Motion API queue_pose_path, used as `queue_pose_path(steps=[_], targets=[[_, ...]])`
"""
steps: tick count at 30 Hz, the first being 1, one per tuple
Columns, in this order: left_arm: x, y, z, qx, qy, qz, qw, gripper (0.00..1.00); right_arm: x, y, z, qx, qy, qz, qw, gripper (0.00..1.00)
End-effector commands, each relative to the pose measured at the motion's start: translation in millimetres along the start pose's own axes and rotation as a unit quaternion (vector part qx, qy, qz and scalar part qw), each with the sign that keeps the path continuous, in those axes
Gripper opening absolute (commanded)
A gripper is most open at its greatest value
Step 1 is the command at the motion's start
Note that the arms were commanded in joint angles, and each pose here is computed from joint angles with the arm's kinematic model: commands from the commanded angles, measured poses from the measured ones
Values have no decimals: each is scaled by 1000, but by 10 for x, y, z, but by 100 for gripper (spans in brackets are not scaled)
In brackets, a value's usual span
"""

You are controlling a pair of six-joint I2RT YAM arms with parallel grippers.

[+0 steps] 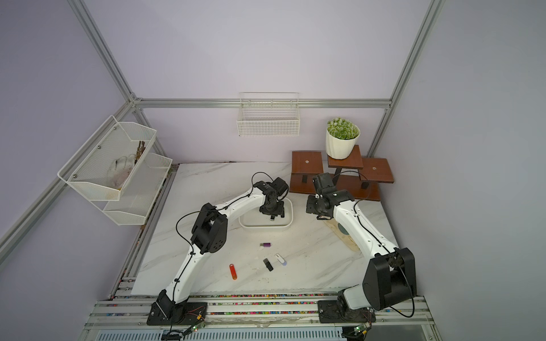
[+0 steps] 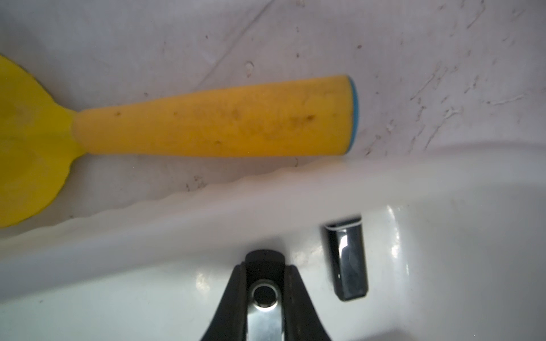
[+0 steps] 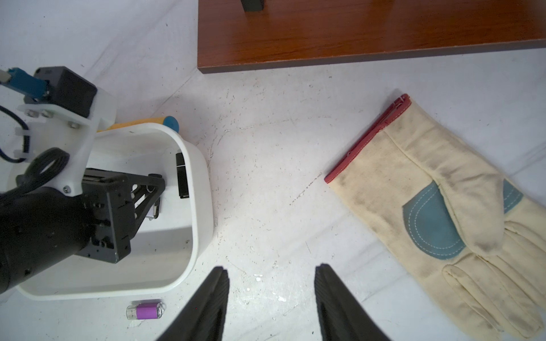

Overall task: Put the usb flash drive into the storage box
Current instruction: Place the USB flash in the storage box, then pick up the USB flash from the center of the board.

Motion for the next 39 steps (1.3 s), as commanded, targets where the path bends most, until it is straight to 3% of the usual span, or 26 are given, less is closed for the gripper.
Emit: queue_pose_path(steps=[1,4,9,15,21,27,33,39], targets=[[31,43,-56,13,-7,-21,1000,9,4,16,-12,5,2,-5,1000,53],[63,57,-50,14,-7,-27,1000,29,-5,-5,-6,12,5,-2,1000,53],[185,87,-66,6,-16,-37,999,48,-72,-120,54,17,45,3,999,53],[330,104,-75,9,-30,-39,999,50,4,-319,162,38,71,-13,997,53],[1080,277,-105,9,-76,-106,991,63,171,-552,414,71,68,-24,995,55],[1780,303,123,18,-64,-162,985,69,175,-871,740,110,109,-10,988,55],[2198,48,520,36,-39,-183,982,78,73,-1173,1013,157,137,17,978,57],[2198,-372,897,71,-24,-140,987,83,-136,-1471,1276,221,138,66,963,57]])
Point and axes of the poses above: each gripper's point midway between its finger pads, its own x axis back along the fingers, its own z axis along the line the jaws close on, y = z × x, the point moved 9 cm from there along x, back along the fingers, and after that the axes turned 15 degrees about x, right-handed, at the moved point
